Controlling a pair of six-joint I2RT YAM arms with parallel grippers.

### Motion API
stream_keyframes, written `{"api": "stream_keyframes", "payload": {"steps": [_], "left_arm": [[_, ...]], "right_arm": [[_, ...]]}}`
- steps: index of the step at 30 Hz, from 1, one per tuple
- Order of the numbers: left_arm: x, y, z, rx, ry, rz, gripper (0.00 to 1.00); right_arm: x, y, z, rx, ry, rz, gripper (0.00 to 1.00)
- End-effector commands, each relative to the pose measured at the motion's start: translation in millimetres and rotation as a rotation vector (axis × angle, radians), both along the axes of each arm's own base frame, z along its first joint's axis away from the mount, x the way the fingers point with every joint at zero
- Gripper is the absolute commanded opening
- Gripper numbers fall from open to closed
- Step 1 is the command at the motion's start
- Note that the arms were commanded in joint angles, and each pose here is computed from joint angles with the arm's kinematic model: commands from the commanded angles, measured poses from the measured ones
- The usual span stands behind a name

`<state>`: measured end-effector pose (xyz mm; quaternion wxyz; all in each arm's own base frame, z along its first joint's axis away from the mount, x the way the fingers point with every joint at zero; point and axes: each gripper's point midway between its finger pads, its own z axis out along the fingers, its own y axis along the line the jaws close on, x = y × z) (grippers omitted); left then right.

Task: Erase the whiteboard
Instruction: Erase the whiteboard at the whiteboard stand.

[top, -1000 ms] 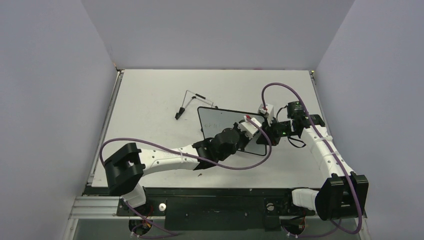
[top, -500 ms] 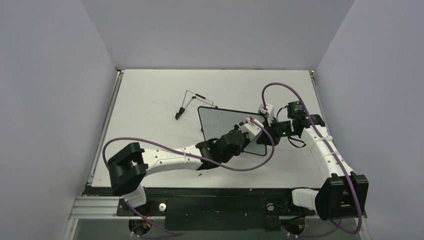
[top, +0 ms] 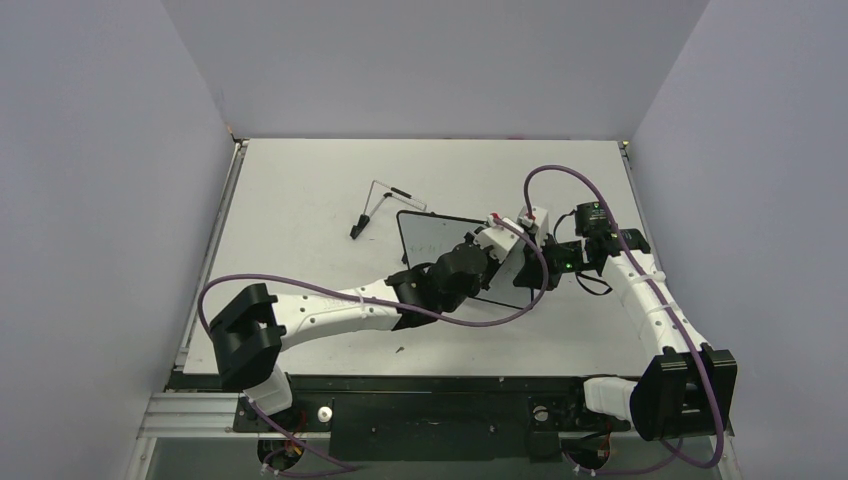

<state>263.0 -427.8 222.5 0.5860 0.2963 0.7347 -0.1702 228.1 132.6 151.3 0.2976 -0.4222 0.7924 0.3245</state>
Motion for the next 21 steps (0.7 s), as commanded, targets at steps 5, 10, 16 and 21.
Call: {"api": "stream_keyframes", "payload": {"steps": [5, 10, 16, 21], "left_arm": [[-5, -21, 49, -0.215, -0.038, 0.017, 0.00], [10, -4, 16, -0.213, 0.062, 0.109, 0.00], [24, 21, -1, -0.202, 0.147, 0.217, 0.00], [21, 23, -7, -0.219, 0.217, 0.256, 0.00]], "right_arm": [[-8, 10, 15, 0.065, -0.019, 0.049, 0.00], [-9, 11, 16, 0.083, -0.007, 0.049, 0.00], [-10, 12, 16, 0.091, -0.003, 0.050, 0.00], [-10, 12, 17, 0.095, 0.000, 0.047, 0.00]]}}
